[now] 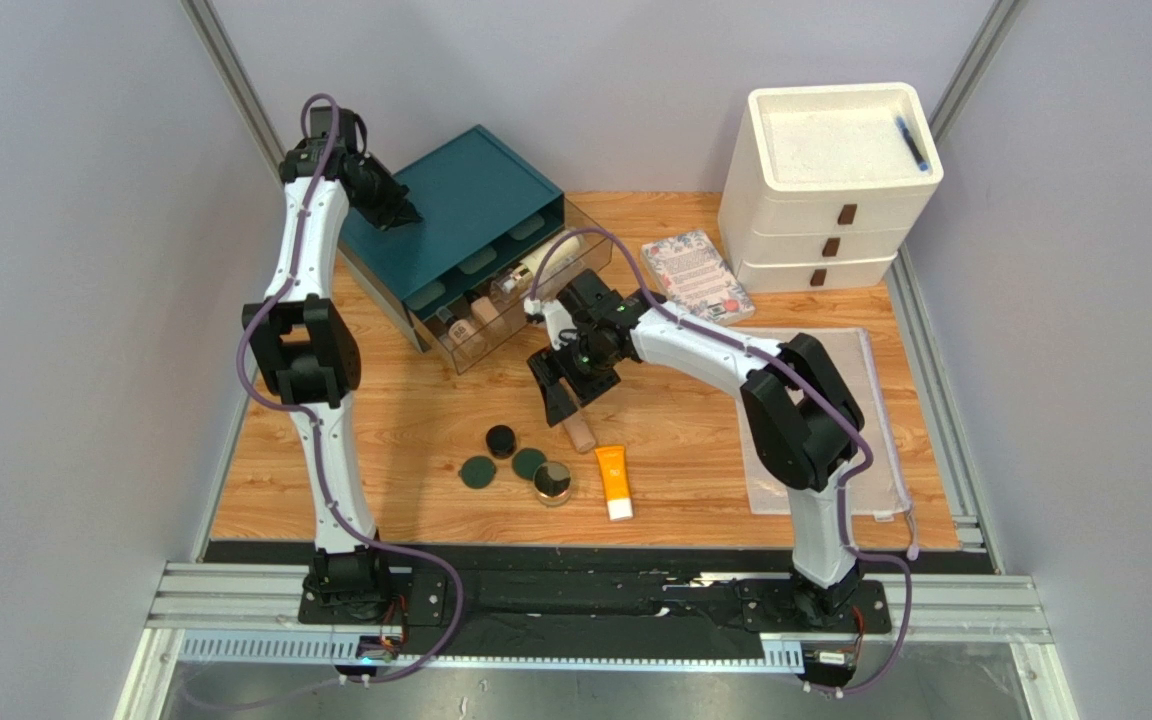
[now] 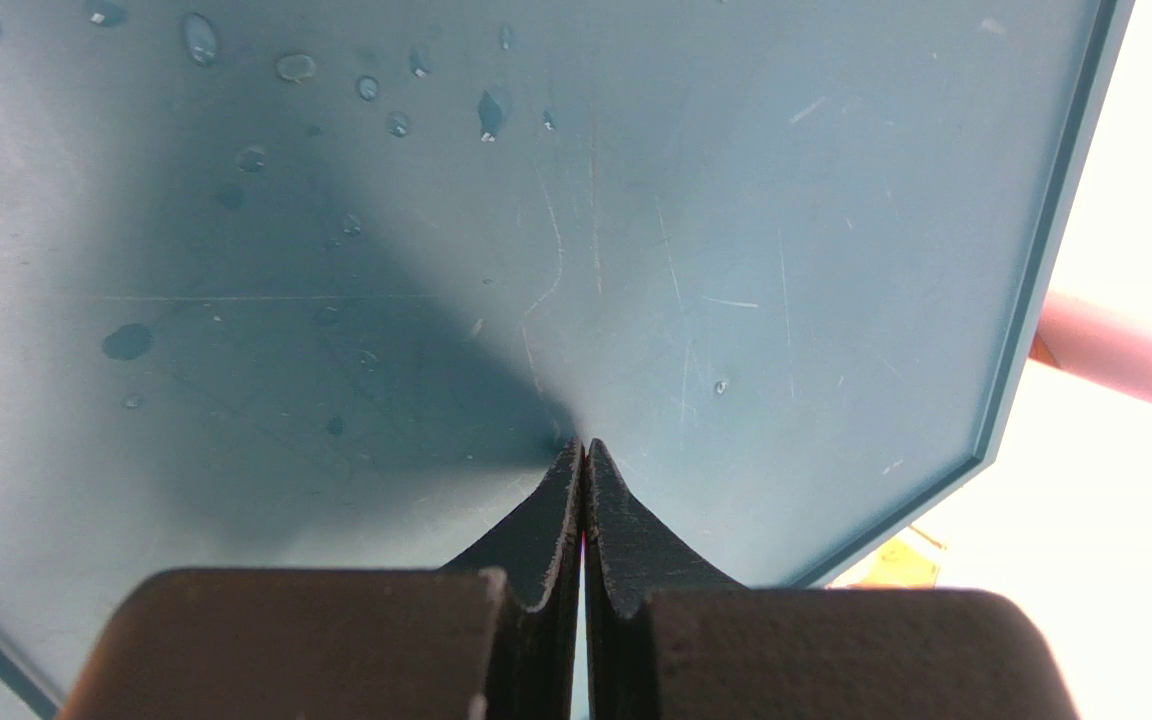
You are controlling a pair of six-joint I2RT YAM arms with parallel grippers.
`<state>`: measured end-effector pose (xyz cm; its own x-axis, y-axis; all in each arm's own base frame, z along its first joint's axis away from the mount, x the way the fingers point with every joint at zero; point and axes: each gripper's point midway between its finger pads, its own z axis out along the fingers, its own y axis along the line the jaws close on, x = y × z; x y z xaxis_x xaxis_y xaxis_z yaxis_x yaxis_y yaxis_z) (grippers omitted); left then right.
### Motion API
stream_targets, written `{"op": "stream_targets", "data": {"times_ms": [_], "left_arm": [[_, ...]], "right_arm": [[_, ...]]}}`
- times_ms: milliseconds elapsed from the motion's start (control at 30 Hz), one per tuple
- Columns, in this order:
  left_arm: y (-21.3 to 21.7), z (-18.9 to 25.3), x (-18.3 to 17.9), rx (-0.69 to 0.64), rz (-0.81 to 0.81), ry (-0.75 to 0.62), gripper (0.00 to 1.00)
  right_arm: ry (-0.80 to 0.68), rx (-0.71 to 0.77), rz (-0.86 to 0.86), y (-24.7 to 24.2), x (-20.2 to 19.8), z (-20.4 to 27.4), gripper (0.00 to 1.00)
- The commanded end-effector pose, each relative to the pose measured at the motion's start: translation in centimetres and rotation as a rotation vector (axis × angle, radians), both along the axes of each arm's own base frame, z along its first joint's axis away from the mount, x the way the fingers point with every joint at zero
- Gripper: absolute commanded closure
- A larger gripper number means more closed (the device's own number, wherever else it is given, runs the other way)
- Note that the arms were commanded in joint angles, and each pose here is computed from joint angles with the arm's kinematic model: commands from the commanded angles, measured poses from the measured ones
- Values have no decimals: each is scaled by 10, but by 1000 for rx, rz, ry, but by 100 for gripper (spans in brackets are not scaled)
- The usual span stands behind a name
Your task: Organize the makeup
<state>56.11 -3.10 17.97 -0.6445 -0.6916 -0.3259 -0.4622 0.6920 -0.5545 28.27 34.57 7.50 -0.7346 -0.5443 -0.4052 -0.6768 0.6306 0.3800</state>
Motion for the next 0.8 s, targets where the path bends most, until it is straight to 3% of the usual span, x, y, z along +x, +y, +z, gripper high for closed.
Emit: {"op": "stream_targets", "data": {"times_ms": [0,167,267,367,400,500,767], "left_arm": [[-8,-91,-56,18,-59,355,100],[-9,-94,-56,15,-66,358,100],[-9,-93,-56,17,-68,355,100],[-8,-93,-56,15,-66,355,100],[-8,-93,-55,14,-67,350,100],[-9,-93,-55,12,-68,352,100],[-11,-89,-52,-4,-64,336,100]], "right_arm": [[-41,-84,22,-12,-1,-24,30],[-54,-187,-3,-26,-7,-47,33],[-33,-244,-27,-35,-9,-61,40],[-15,-287,-31,-42,-13,-70,64],[-15,-297,-34,-44,-13,-70,81],[-30,-333,-34,-53,-12,-66,100],[-171,-331,-61,-71,-5,-13,100]]}}
